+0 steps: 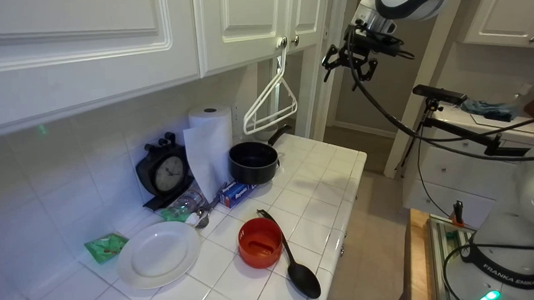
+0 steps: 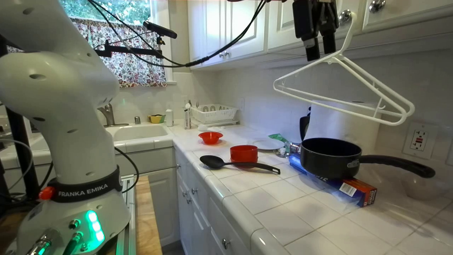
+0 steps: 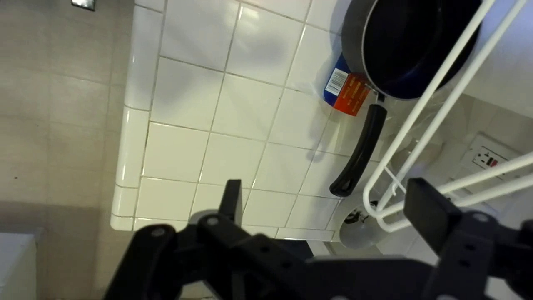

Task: Put the hangers on the top right knob of the cabinet

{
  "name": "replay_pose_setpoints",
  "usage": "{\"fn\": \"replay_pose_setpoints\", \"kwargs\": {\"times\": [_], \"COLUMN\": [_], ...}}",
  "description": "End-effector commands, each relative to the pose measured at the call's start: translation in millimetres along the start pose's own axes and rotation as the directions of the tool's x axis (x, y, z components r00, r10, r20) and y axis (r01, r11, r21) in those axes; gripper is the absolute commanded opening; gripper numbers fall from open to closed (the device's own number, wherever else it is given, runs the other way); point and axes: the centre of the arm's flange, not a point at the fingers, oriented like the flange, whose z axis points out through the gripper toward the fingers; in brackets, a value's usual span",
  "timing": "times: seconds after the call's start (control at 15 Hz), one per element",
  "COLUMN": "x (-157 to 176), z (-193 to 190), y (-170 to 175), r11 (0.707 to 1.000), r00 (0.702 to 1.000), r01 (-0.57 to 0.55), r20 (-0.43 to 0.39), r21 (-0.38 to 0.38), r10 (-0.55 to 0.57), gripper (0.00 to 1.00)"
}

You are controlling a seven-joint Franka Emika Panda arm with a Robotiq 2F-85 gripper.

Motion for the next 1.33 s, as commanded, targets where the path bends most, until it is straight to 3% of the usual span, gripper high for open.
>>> {"fn": "replay_pose_setpoints", "kwargs": {"times": [0.0, 0.2, 0.4, 0.87, 1.13, 1.27], "x": [-5.6, -5.4, -4.1, -12.8, -28.1, -34.5], "z": [-9.6, -11.5, -14.3, -25.1, -39.0, -43.3], "y": [15.4, 21.0, 23.9, 30.9, 38.6, 41.9], "r11": [0.99, 0.96, 0.907, 0.713, 0.619, 0.589], "r00": [0.991, 0.964, 0.911, 0.716, 0.616, 0.583], "r01": [0.13, 0.265, 0.411, 0.694, 0.781, 0.804], "r20": [-0.013, 0.012, 0.02, -0.009, -0.057, -0.086], "r21": [-0.057, -0.089, -0.097, -0.1, -0.083, -0.081], "r10": [-0.131, -0.265, -0.411, -0.698, -0.786, -0.808], "gripper": [1.0, 1.0, 1.0, 1.0, 1.0, 1.0]}}
